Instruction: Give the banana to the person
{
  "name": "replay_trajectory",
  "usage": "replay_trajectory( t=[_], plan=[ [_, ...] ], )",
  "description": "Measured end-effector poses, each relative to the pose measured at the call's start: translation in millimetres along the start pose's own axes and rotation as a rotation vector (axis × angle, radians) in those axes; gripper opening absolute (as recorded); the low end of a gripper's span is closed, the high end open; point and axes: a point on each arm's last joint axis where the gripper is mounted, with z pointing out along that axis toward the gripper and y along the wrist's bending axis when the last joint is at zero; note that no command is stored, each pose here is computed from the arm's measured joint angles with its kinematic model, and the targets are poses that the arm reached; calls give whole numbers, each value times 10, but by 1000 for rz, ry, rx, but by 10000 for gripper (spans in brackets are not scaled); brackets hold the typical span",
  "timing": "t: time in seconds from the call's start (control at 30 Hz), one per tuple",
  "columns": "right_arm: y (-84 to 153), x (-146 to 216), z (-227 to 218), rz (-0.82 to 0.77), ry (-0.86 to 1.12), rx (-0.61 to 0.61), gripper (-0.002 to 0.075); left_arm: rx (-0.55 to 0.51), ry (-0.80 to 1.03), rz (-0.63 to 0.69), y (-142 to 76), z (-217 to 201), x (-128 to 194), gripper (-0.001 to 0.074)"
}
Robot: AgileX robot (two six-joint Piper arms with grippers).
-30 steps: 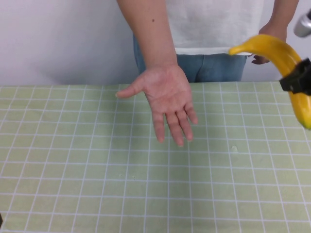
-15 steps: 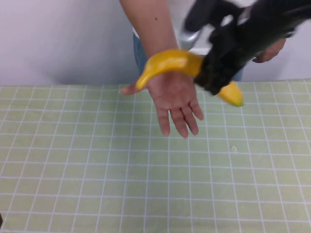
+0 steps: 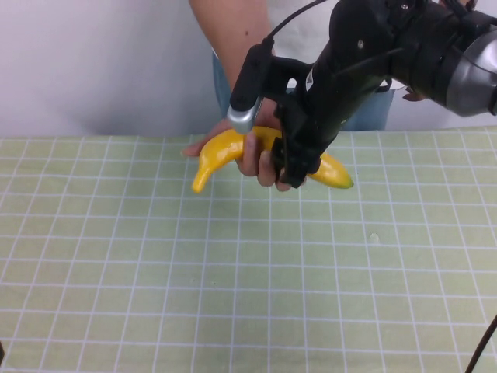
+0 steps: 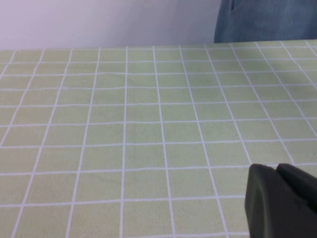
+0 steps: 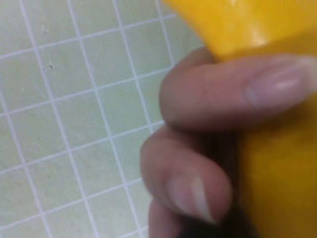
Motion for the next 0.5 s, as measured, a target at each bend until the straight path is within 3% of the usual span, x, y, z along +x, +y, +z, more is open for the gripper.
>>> replay_trajectory(
  t=[0.13, 0.23, 0.4, 0.5],
  plan=[
    [-44, 36, -195, 63, 21, 65, 457, 0, 0, 0, 0, 0, 0, -3],
    [-55, 43, -500, 98, -15, 111, 419, 0, 0, 0, 0, 0, 0, -3],
    [-1, 113, -1108, 188, -81, 156, 231, 0, 0, 0, 0, 0, 0, -3],
    [72, 213, -1362, 244, -54, 142, 71, 0, 0, 0, 0, 0, 0, -3]
  ],
)
